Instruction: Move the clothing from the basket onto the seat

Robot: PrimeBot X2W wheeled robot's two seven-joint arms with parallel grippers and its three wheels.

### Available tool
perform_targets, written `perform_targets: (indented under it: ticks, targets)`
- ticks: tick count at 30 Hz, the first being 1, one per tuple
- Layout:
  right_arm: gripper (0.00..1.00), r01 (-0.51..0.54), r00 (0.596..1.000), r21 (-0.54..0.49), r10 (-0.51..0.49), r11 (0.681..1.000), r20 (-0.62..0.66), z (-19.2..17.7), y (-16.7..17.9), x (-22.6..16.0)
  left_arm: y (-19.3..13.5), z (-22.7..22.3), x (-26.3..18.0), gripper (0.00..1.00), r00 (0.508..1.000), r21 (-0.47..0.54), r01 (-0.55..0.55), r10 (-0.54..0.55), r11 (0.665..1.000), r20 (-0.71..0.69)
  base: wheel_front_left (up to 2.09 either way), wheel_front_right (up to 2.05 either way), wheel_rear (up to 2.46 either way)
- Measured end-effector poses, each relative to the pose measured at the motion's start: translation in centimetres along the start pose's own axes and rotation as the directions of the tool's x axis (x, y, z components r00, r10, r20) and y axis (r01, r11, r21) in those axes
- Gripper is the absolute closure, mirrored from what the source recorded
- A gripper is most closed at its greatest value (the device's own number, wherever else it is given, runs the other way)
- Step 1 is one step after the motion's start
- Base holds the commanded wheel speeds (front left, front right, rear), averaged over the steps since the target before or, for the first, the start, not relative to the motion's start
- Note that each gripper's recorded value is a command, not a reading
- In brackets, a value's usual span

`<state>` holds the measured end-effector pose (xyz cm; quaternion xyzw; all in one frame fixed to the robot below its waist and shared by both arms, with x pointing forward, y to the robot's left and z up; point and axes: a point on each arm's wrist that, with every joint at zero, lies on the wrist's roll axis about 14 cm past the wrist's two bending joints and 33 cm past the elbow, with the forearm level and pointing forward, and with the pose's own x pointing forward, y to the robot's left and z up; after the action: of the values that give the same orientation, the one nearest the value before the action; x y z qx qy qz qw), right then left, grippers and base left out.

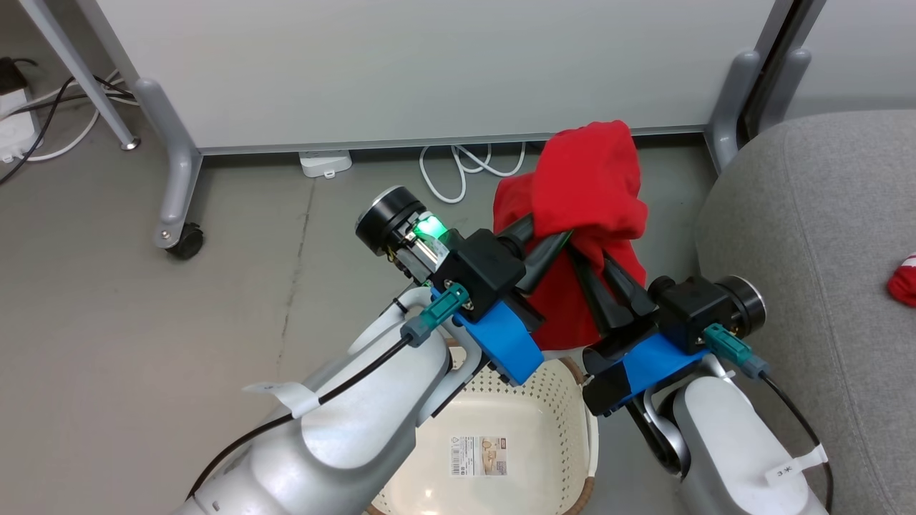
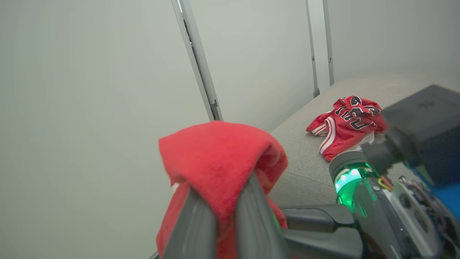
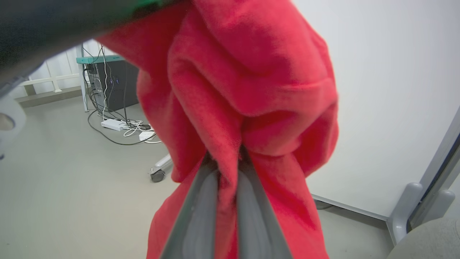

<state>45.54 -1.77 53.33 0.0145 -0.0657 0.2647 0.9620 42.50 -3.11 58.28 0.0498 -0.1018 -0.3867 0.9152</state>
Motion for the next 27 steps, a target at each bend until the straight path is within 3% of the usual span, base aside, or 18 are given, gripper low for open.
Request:
perform_targets:
  ticks: [14,27]
  targets:
    - [1.00,0.002,1.000,0.012,-0.002,1.000,-0.009,-0.4,-0.1,0.0,0.2,-0.6,0.0,0.00,1.000,0.003,-0.010,0.010,1.000,-0.008,0.00,0.00,0.00]
    - [1.00,0.150,0.988,-0.019,-0.150,0.989,-0.029,-1.1,-5.3,-2.3,-2.2,-2.2,2.4,0.00,0.996,-0.038,0.091,-0.092,0.995,-0.011,0.00,0.00,0.00]
